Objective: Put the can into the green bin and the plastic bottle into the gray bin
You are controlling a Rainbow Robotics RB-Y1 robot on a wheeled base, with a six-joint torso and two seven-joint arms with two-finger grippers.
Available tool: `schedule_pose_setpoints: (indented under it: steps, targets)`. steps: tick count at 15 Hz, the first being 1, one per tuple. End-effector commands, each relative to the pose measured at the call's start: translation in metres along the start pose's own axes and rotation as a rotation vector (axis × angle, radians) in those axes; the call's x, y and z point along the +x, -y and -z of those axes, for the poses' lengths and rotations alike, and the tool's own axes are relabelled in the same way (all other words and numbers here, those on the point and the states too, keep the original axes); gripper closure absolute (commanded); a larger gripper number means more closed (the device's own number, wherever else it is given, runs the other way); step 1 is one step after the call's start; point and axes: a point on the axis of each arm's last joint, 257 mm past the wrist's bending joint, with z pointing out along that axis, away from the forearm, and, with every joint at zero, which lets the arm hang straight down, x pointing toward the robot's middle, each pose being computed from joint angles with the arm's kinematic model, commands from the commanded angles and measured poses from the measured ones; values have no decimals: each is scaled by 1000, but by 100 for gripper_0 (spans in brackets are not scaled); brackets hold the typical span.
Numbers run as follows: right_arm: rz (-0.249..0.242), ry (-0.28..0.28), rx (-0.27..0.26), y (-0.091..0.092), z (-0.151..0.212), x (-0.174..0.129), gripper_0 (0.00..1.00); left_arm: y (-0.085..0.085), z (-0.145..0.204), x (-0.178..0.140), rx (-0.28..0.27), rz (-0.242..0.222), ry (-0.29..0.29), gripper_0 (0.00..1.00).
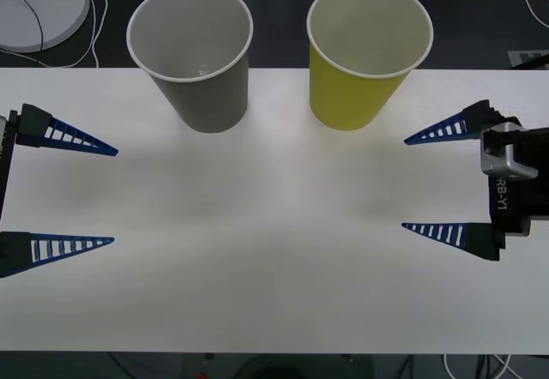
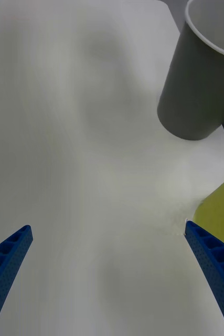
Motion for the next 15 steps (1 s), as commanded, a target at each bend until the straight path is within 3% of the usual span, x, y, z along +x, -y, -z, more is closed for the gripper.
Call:
schedule_pose_setpoints:
  steps: [1,6,15]
  targets:
    - [-32,-26,-55,-7,5,13,0,0,0,0,0,0,0,0]
    - [-74,-32,-145,-23,20,19,0,0,0,0,0,0,0,0]
    - [-97,-23,-162,-29,20,20,0,0,0,0,0,0,0,0]
